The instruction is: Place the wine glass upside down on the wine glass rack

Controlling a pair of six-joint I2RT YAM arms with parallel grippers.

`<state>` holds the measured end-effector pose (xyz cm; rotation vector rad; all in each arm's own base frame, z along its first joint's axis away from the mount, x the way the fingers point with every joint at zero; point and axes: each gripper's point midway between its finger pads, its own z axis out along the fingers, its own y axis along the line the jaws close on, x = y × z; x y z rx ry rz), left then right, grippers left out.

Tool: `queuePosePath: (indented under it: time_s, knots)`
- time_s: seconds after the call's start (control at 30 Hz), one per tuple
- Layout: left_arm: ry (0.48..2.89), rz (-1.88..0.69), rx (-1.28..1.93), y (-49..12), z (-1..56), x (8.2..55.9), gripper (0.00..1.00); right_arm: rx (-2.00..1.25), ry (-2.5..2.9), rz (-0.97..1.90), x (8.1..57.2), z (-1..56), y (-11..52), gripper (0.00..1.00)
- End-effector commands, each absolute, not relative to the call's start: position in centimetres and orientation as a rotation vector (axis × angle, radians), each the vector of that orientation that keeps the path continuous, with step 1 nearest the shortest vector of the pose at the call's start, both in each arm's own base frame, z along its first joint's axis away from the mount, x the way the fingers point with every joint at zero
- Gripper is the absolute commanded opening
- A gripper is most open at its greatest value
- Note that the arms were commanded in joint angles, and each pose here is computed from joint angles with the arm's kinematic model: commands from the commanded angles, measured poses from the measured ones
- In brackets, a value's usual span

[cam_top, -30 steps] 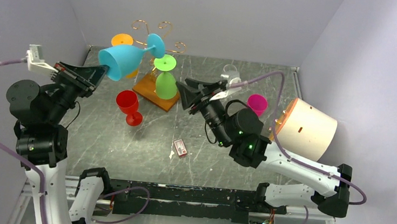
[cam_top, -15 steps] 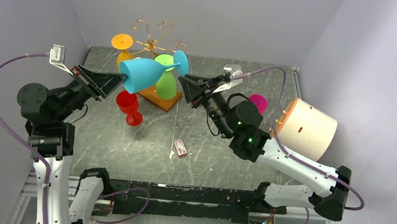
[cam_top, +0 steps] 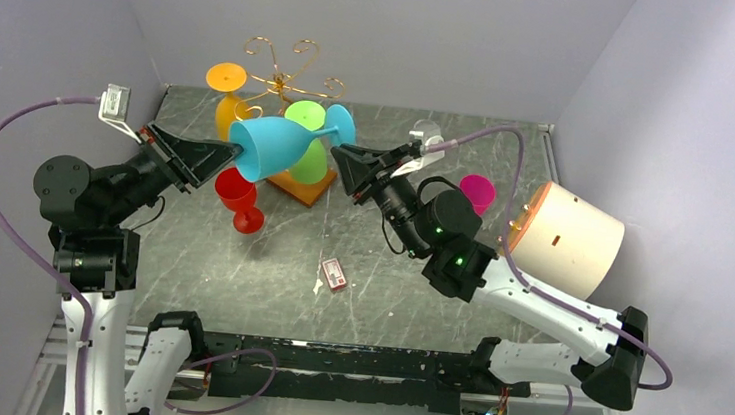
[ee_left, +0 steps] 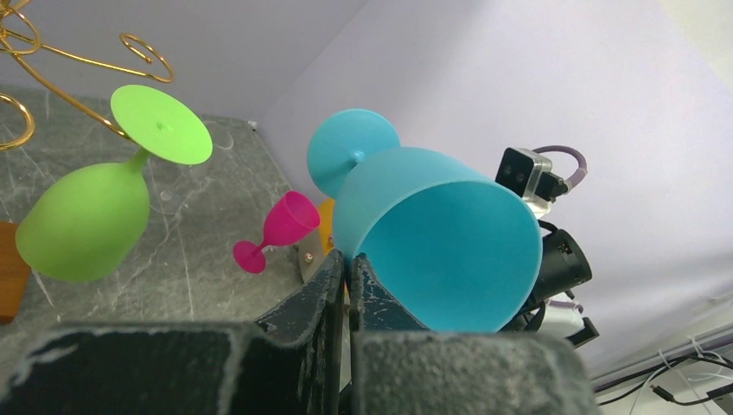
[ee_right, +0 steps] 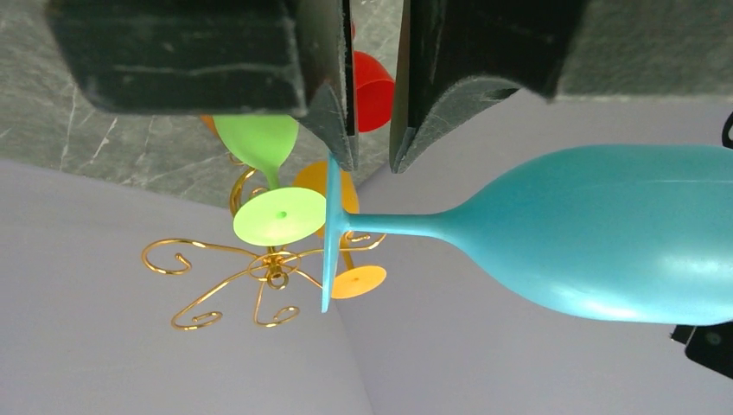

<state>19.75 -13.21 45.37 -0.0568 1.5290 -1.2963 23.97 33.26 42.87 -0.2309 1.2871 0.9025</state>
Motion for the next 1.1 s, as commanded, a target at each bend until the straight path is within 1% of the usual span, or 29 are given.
queuePosePath:
  time_s: [0.0,0.17,0.2,0.3,0.33,0.4,0.5,0.63,0.73,0.77,0.83,0.9,1.07]
  knots:
    - [1.524,-1.316,0.002,-13.8,45.7,18.7,0.07,-0.216,1.253,0.856,24.2,43.4,31.6,0.20]
    - [1.533,-1.334,0.003,-14.0,45.4,18.7,0.07,-0.261,1.203,0.867,23.4,44.4,31.5,0.05]
    - [1.538,-1.340,0.004,-14.0,45.3,18.7,0.07,-0.278,1.215,0.859,23.4,43.4,31.6,0.01]
    - [1.543,-1.346,0.006,-14.1,45.2,18.7,0.07,-0.265,1.220,0.852,23.5,43.1,31.2,0.00]
    - [1.544,-1.344,0.004,-14.1,45.2,18.7,0.07,-0.251,1.223,0.849,23.5,43.1,30.9,0.03]
    - [1.543,-1.341,0.007,-14.1,45.3,18.7,0.07,-0.222,1.228,0.836,23.7,43.1,30.3,0.18]
    - [1.543,-1.353,0.018,-14.2,45.3,18.5,0.07,-0.221,1.220,0.811,23.7,43.1,29.7,0.32]
    - [1.543,-1.378,0.030,-14.4,45.2,18.4,0.07,-0.244,1.202,0.823,23.2,43.5,29.7,0.41]
    - [1.544,-1.379,0.027,-14.4,45.1,18.5,0.07,-0.255,1.195,0.835,23.0,43.7,29.9,0.43]
    - [1.545,-1.379,0.028,-14.4,45.1,18.5,0.07,-0.255,1.193,0.837,23.0,43.8,29.9,0.43]
    - [1.547,-1.381,0.030,-14.4,45.0,18.6,0.07,-0.257,1.191,0.836,23.1,43.8,30.0,0.38]
    - [1.548,-1.385,0.029,-14.5,44.9,18.6,0.07,-0.267,1.187,0.839,23.1,43.8,30.3,0.29]
    - [1.557,-1.394,0.022,-14.5,44.5,19.0,0.07,-0.297,1.168,0.851,23.0,44.0,31.2,0.13]
